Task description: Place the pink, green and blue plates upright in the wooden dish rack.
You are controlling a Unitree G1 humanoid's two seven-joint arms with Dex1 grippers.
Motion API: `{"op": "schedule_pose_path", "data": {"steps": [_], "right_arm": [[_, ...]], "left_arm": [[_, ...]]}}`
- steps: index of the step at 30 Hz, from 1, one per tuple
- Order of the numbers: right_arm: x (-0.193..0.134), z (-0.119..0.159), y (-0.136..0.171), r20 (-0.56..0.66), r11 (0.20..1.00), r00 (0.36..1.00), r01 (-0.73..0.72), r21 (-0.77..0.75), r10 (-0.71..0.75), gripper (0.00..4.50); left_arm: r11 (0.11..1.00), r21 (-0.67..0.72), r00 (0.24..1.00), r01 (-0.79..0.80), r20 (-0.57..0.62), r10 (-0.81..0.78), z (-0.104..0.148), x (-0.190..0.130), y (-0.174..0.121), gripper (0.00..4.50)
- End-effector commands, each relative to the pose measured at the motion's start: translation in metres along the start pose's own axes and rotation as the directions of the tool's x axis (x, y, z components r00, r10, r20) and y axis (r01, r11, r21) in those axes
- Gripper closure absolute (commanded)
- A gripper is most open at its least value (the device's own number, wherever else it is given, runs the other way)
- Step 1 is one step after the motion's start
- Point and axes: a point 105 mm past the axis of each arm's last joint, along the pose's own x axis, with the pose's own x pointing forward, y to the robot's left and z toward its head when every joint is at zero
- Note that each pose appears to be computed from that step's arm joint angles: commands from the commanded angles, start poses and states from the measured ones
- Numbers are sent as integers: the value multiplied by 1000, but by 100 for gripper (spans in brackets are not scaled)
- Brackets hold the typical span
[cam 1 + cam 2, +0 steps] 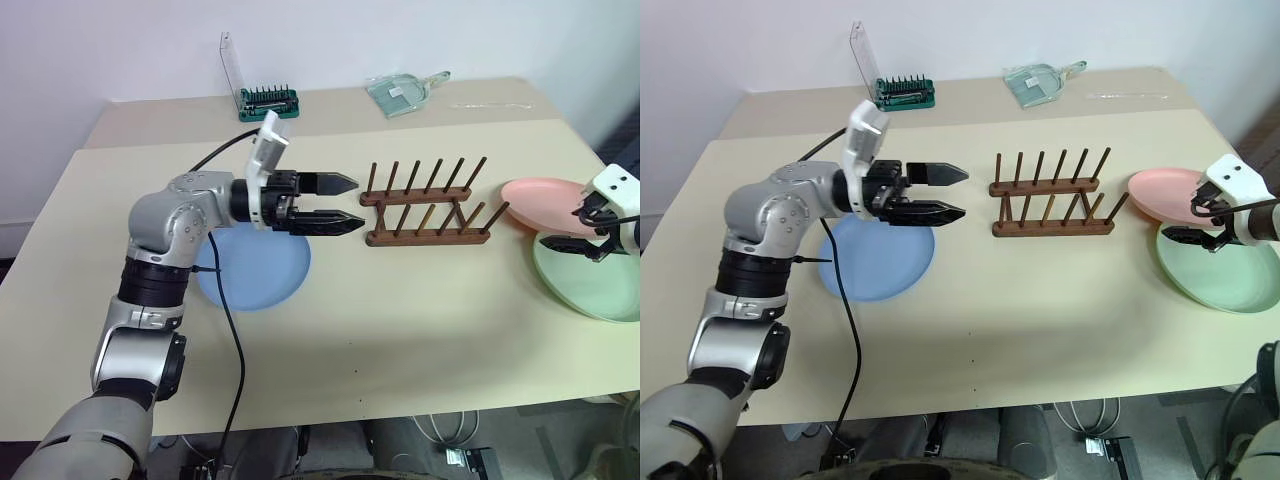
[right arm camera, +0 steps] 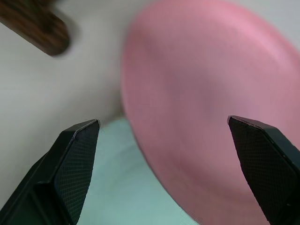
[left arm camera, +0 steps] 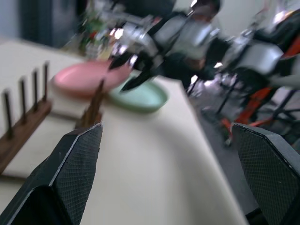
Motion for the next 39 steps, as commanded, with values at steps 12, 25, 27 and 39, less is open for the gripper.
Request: {"op": "schedule_pose_path", "data": {"steps": [12,25,27,39], "right_arm": [[-14,17,-14,17,992,998,56,-113,-54,447],[-75,156,-17,685,989,722,-2,147,-100,447],[-96,176,-11,796,977,600,-113,178,-76,447],[-148,172,34,942,673,287,-733,97,176,447]], "left_arm": [[998,56,1000,-25,-10,26,2,-2,0,0],[996,76,998,-51,46,48,14,-3,8,0],[991,117,997,-59,62,52,18,-6,7,0],[989,129,997,-69,55,63,14,-11,9,0]]}}
